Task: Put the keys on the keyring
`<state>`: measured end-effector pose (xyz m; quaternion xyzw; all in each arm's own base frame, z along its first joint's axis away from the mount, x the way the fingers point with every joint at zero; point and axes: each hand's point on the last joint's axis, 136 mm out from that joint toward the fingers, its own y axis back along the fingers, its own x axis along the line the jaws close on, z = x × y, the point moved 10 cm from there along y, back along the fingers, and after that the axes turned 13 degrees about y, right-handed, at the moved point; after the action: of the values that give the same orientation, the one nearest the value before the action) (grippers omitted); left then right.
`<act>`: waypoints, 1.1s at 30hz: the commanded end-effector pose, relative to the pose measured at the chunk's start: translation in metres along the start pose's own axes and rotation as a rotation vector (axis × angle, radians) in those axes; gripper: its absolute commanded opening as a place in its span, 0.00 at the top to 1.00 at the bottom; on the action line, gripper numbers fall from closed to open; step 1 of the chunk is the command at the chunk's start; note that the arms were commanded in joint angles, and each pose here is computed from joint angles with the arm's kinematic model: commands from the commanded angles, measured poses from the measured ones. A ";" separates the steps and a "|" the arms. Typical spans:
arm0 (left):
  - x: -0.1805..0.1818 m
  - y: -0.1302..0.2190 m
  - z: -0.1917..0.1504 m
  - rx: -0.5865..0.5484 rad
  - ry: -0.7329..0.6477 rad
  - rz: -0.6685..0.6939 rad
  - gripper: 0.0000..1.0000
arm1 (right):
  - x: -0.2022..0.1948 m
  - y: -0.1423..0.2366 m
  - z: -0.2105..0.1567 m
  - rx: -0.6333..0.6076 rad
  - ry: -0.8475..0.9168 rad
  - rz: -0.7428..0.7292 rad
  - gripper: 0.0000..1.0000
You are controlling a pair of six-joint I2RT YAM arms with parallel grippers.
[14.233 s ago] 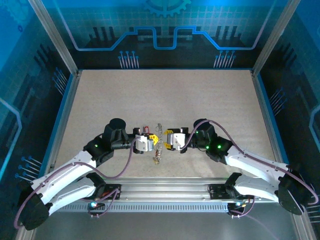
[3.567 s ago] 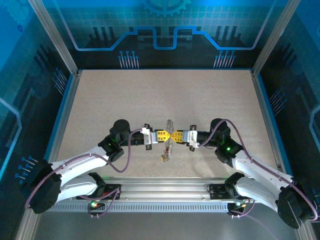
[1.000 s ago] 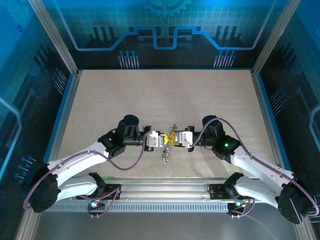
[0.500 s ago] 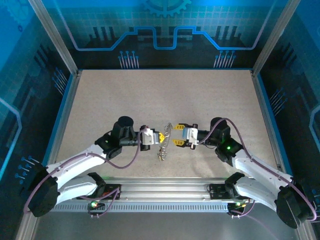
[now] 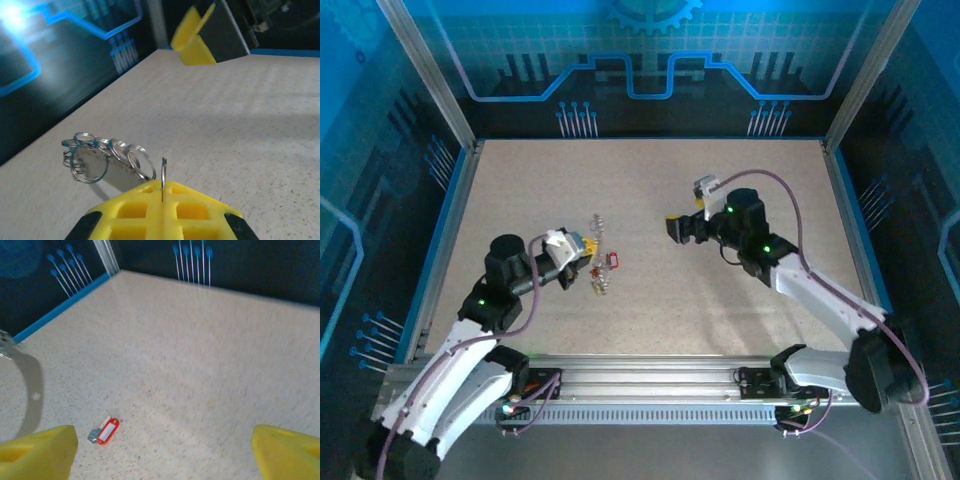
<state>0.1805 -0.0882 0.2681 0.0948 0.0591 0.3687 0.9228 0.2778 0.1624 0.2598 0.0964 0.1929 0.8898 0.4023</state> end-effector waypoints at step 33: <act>0.044 0.036 -0.037 -0.005 0.320 0.309 1.00 | 0.109 -0.189 -0.082 0.532 0.641 0.722 0.36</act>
<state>0.1824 -0.0271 0.2315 0.0626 0.2066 0.5221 0.8251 0.3065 0.3282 0.1204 0.0178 0.4509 0.8922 -0.0203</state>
